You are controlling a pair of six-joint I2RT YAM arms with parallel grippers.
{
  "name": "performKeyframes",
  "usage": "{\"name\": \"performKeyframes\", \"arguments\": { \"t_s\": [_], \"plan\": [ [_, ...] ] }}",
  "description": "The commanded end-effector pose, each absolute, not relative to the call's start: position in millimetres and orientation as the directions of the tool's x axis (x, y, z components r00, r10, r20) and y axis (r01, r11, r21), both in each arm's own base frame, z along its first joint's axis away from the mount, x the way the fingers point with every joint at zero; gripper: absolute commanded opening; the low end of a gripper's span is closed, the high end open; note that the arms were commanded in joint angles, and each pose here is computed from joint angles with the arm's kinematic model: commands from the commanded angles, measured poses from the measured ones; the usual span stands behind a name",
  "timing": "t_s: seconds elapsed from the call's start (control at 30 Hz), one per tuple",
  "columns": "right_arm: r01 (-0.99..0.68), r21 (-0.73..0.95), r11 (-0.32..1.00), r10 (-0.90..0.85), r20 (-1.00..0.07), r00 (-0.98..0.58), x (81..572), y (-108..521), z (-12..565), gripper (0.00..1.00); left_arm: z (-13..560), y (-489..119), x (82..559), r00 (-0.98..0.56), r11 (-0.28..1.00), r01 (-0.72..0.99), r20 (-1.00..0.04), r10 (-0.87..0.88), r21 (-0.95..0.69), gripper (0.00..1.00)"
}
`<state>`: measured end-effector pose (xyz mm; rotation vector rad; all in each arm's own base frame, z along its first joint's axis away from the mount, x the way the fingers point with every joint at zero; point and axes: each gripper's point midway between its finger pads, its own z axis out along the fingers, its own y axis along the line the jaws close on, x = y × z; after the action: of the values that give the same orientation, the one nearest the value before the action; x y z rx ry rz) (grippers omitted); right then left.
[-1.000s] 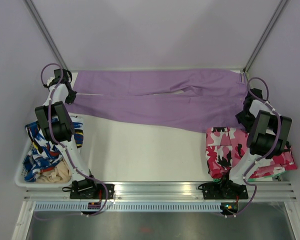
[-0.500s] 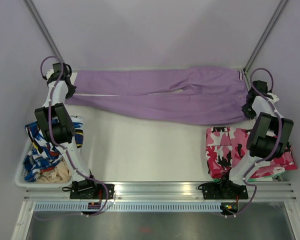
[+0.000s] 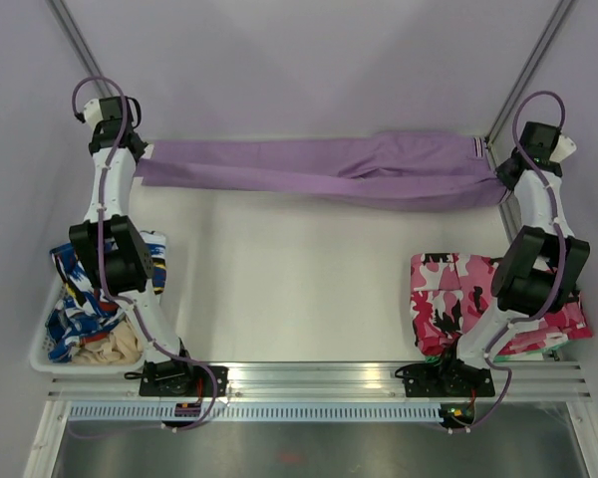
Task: Fold and stack the trousers
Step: Fold the trousers
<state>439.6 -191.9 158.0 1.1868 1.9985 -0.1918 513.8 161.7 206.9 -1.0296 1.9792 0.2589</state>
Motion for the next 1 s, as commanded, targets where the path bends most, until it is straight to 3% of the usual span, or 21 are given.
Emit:
{"name": "performKeyframes", "arguments": {
  "t_s": [0.0, 0.17, 0.4, 0.57, 0.97],
  "plan": [
    [0.680, 0.340, 0.650, 0.601, -0.777, -0.185, 500, -204, 210, 0.00, 255, 189, 529, -0.153, 0.603, -0.769, -0.854, -0.497, -0.213, 0.02],
    [0.528, 0.387, 0.756, 0.545, -0.819, -0.179, 560, -195, 241, 0.00, 255, 203, 546, -0.056, 0.508, -0.823, -0.853, -0.519, -0.255, 0.02],
    [0.479, 0.347, 0.806, 0.509, -0.819, -0.263, 610, -195, 206, 0.00, 220, 199, 576, -0.090, 0.506, -0.824, -0.823, -0.560, -0.254, 0.02],
    [0.490, 0.321, 0.811, 0.491, -0.829, -0.270, 615, -202, 200, 0.00, 208, 193, 573, -0.133, 0.505, -0.840, -0.826, -0.548, -0.200, 0.02],
    [0.450, 0.345, 0.823, 0.480, -0.848, -0.227, 605, -193, 240, 0.00, 278, 191, 527, -0.177, 0.546, -0.829, -0.871, -0.459, -0.120, 0.02]
  ]
}}
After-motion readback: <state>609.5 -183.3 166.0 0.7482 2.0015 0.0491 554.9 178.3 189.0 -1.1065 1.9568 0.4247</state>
